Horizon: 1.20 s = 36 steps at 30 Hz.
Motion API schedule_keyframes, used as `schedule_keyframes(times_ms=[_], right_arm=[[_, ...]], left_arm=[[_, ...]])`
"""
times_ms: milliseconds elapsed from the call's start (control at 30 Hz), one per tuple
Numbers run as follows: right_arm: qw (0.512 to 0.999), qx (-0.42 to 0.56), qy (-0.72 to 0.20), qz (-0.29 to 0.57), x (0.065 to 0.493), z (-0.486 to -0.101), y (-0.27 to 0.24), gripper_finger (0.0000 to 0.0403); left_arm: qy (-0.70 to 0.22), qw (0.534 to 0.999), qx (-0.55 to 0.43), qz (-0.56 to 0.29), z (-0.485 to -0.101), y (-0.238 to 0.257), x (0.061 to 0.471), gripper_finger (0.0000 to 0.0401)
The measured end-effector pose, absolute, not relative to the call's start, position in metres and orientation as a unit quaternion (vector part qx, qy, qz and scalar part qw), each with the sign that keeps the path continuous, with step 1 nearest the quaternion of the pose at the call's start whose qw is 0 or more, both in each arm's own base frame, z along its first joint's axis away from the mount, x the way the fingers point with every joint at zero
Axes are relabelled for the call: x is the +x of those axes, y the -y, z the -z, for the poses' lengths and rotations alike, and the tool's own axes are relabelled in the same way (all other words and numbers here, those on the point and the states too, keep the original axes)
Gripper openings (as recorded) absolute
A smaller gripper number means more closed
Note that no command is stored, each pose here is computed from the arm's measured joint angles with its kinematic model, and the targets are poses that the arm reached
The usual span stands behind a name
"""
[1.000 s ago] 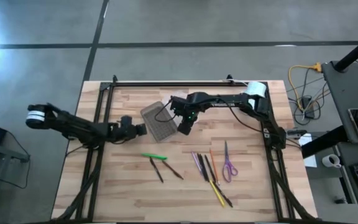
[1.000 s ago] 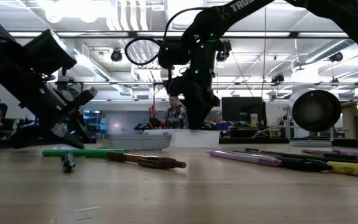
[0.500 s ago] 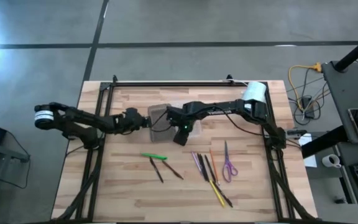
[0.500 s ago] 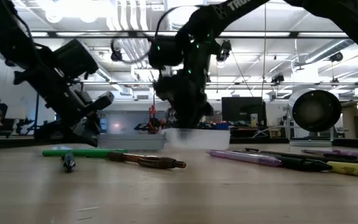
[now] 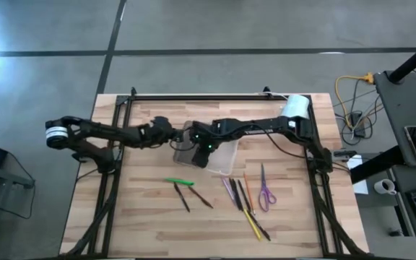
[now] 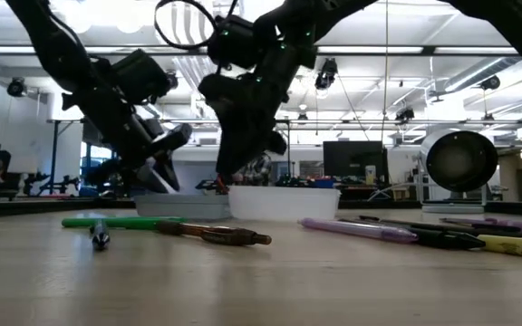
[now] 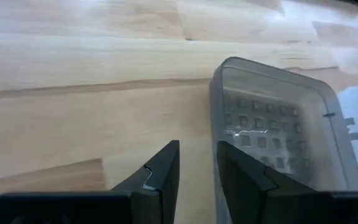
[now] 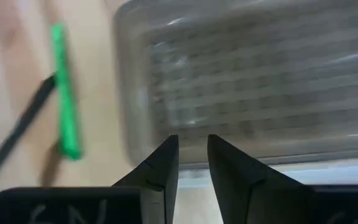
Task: Pick & place school supplies into a supply box
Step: Adjust the black supply box
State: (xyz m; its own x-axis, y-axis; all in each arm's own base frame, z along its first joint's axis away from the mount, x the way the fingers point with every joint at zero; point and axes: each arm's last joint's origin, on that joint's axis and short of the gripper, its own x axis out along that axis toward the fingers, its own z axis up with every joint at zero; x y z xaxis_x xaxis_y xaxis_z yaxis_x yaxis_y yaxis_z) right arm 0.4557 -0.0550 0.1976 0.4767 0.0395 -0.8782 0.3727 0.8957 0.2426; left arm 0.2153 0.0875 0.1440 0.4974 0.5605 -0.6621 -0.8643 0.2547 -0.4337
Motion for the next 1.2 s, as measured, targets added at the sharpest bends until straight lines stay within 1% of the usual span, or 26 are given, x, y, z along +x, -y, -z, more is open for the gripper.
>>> schedule_keyframes(times_ms=[133, 267, 333, 400, 500, 700, 867, 967, 1100, 1200], right_arm=[[0.829, 0.165, -0.524, 0.106, 0.44, -0.217, 0.061, 0.0077], [0.775, 0.112, -0.612, 0.111, 0.416, -0.22, 0.061, 0.007], [0.747, 0.09, -0.648, 0.121, 0.406, -0.218, 0.058, 0.0067], [0.74, 0.078, -0.656, 0.127, 0.399, -0.221, 0.054, 0.0066], [0.735, 0.088, -0.657, 0.139, 0.389, -0.223, 0.051, 0.0067], [0.71, 0.117, -0.667, 0.19, 0.357, -0.216, 0.051, 0.0075], [0.683, 0.154, -0.676, 0.231, 0.324, -0.206, 0.047, 0.0072], [0.678, 0.18, -0.665, 0.255, 0.31, -0.201, 0.046, 0.0074], [0.667, 0.202, -0.664, 0.271, 0.299, -0.184, 0.045, 0.0077], [0.663, 0.221, -0.659, 0.278, 0.296, -0.174, 0.043, 0.0076]], left_arm=[[-0.22, 0.756, -0.387, -0.48, -0.149, -0.084, 0.198, 0.0092], [-0.223, 0.746, -0.407, -0.478, -0.152, -0.07, 0.175, 0.0092], [-0.207, 0.752, -0.43, -0.456, -0.155, -0.06, 0.166, 0.0092], [-0.19, 0.758, -0.461, -0.421, -0.157, -0.049, 0.158, 0.0092], [-0.175, 0.762, -0.5, -0.372, -0.157, -0.032, 0.148, 0.0092], [-0.198, 0.757, -0.536, -0.317, -0.149, -0.004, 0.143, 0.0092], [-0.209, 0.76, -0.539, -0.297, -0.153, 0.009, 0.151, 0.0092], [-0.223, 0.763, -0.535, -0.286, -0.156, 0.015, 0.158, 0.0092], [-0.272, 0.756, -0.523, -0.285, -0.15, 0.021, 0.17, 0.0092], [-0.286, 0.754, -0.519, -0.284, -0.146, 0.025, 0.179, 0.0092]])
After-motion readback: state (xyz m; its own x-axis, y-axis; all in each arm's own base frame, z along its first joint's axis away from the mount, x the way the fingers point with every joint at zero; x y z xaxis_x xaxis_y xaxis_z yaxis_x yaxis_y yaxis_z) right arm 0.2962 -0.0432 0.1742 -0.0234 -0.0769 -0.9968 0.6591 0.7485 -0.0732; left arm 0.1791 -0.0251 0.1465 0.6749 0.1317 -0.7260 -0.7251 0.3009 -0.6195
